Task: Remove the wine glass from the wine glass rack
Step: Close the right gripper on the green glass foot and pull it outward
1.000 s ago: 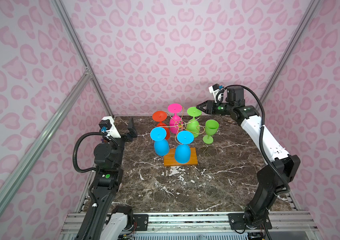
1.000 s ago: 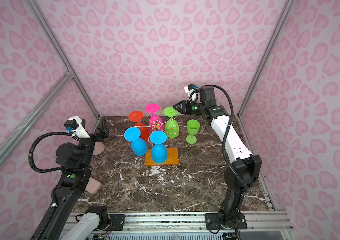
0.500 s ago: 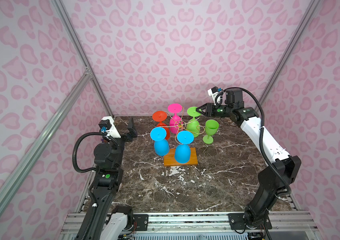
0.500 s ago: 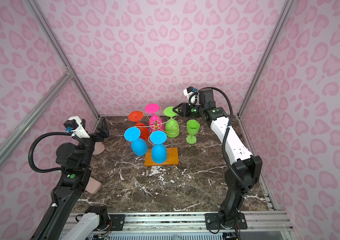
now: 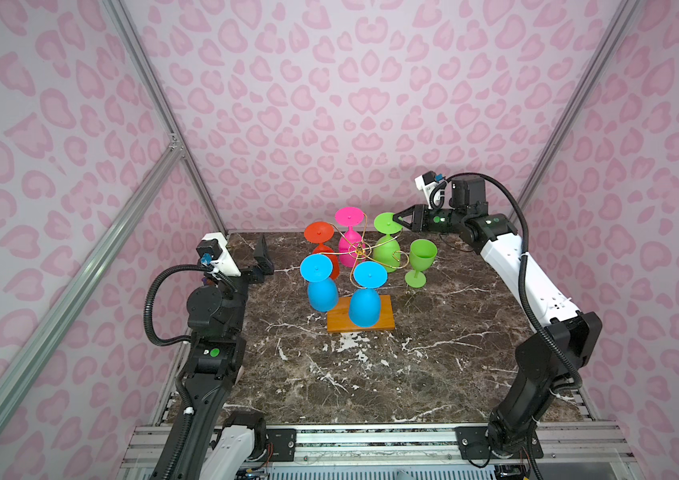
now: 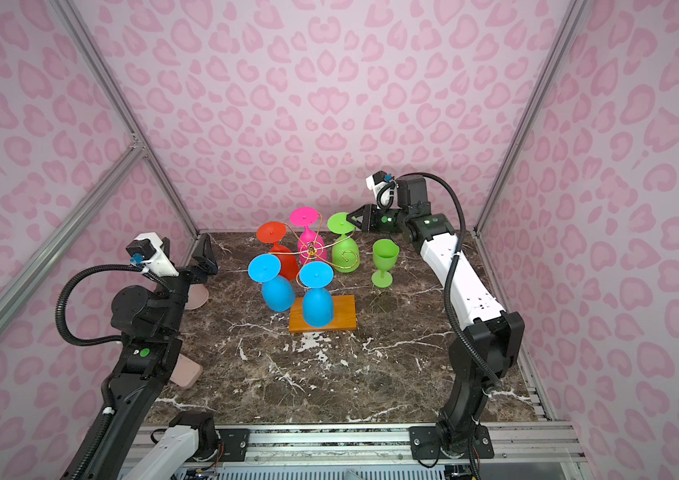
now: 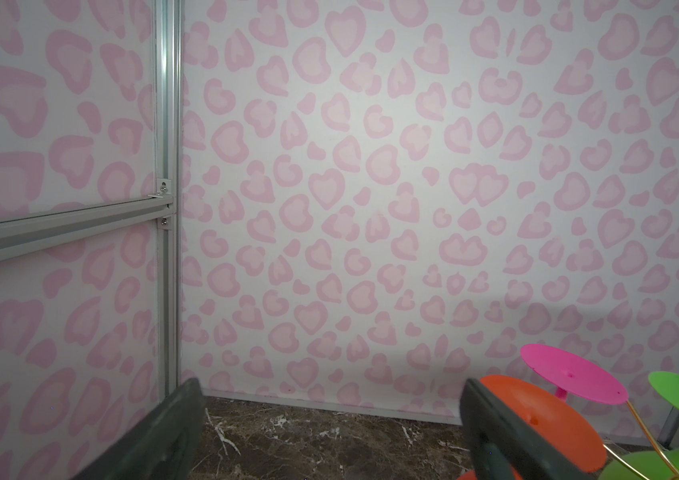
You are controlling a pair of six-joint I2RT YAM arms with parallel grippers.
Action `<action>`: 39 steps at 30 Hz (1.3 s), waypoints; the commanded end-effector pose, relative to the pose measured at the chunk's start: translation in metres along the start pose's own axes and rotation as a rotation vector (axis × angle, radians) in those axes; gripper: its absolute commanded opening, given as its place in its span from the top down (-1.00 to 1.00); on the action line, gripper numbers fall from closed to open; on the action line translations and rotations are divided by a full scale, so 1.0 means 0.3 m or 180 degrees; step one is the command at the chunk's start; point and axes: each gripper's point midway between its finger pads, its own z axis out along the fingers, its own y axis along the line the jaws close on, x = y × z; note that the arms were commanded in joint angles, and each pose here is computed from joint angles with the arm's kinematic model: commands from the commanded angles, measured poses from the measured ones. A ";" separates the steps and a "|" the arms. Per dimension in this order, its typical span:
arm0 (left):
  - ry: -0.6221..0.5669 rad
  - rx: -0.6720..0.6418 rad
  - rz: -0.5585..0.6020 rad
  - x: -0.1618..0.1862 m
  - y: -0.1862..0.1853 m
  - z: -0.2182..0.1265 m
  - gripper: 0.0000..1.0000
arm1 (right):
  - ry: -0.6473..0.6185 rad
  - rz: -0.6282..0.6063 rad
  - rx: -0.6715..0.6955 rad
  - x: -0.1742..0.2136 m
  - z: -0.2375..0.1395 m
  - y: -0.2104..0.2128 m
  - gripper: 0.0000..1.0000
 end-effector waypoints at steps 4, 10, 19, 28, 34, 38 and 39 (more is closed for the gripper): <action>-0.0071 0.0007 0.0001 -0.022 -0.001 -0.004 -0.94 | -0.0012 0.0028 -0.0001 -0.005 -0.004 0.004 0.73; -0.0075 0.0007 0.0006 -0.024 -0.001 -0.005 -0.94 | -0.0034 0.0128 -0.0100 -0.016 0.001 0.009 0.80; -0.0081 0.0009 0.0015 -0.027 -0.001 -0.008 -0.94 | -0.0075 0.0303 -0.0294 -0.033 0.001 0.022 0.95; -0.0087 0.0001 0.0019 -0.029 0.001 -0.009 -0.94 | -0.0126 0.0457 -0.0492 -0.045 0.006 0.042 1.00; -0.0086 0.0001 0.0018 -0.029 0.001 -0.009 -0.94 | -0.0167 0.0536 -0.0578 -0.058 0.001 0.053 1.00; -0.0086 0.0004 0.0019 -0.029 0.000 -0.009 -0.94 | -0.0210 0.0629 -0.0660 -0.068 -0.006 0.054 1.00; -0.0088 0.0005 0.0020 -0.029 0.000 -0.009 -0.95 | -0.0237 0.0660 -0.0693 -0.075 -0.011 0.054 1.00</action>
